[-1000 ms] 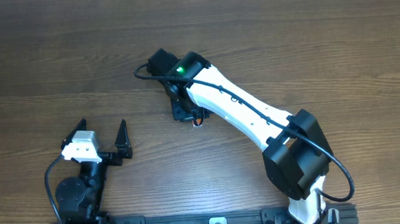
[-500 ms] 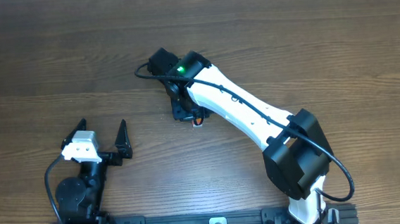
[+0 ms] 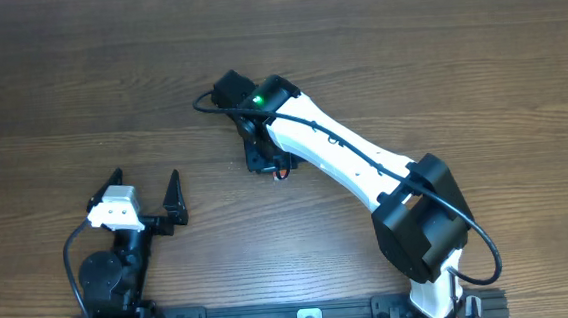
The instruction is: Stack Cubes
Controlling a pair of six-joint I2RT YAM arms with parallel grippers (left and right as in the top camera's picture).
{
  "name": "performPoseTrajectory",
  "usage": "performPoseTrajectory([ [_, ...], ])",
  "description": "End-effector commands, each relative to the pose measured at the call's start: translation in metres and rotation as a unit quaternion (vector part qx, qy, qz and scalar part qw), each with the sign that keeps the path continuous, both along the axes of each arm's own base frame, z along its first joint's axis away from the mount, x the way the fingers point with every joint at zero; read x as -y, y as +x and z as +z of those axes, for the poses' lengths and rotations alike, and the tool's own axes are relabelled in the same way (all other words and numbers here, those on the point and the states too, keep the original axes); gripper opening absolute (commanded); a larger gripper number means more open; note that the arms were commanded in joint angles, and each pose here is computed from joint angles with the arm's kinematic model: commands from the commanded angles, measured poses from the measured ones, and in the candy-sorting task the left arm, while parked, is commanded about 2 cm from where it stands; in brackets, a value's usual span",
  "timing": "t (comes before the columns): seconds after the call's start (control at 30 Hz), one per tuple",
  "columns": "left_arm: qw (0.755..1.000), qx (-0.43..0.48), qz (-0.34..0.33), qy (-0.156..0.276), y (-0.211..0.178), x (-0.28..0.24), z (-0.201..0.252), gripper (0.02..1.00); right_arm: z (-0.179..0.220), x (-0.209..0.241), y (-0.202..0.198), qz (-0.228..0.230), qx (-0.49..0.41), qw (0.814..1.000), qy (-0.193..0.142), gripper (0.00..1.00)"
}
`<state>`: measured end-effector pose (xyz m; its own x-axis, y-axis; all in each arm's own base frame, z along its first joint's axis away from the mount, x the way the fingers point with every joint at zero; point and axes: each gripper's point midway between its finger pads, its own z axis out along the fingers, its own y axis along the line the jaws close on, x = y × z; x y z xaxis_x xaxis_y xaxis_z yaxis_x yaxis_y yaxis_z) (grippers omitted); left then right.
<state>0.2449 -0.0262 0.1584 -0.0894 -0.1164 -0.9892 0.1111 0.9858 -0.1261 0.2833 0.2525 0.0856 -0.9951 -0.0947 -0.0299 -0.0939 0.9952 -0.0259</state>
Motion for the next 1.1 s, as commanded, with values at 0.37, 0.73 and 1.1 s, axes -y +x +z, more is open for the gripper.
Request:
performPoseTrajectory([
  [0.37,1.000,0.002,-0.008,0.007,-0.0004,0.0028,-0.0012,0.998,-0.0098,0.0049,-0.0012,-0.004,-0.013,1.000,-0.006,0.012],
  [0.73,1.000,0.002,-0.008,0.007,-0.0004,0.0028,-0.0012,1.000,-0.0098,0.0048,-0.0011,-0.005,-0.012,1.000,-0.006,0.123],
  [1.1,1.000,0.002,-0.008,0.007,-0.0004,0.0028,-0.0012,1.000,-0.0098,0.0041,-0.0003,-0.005,-0.011,1.000,-0.005,0.270],
])
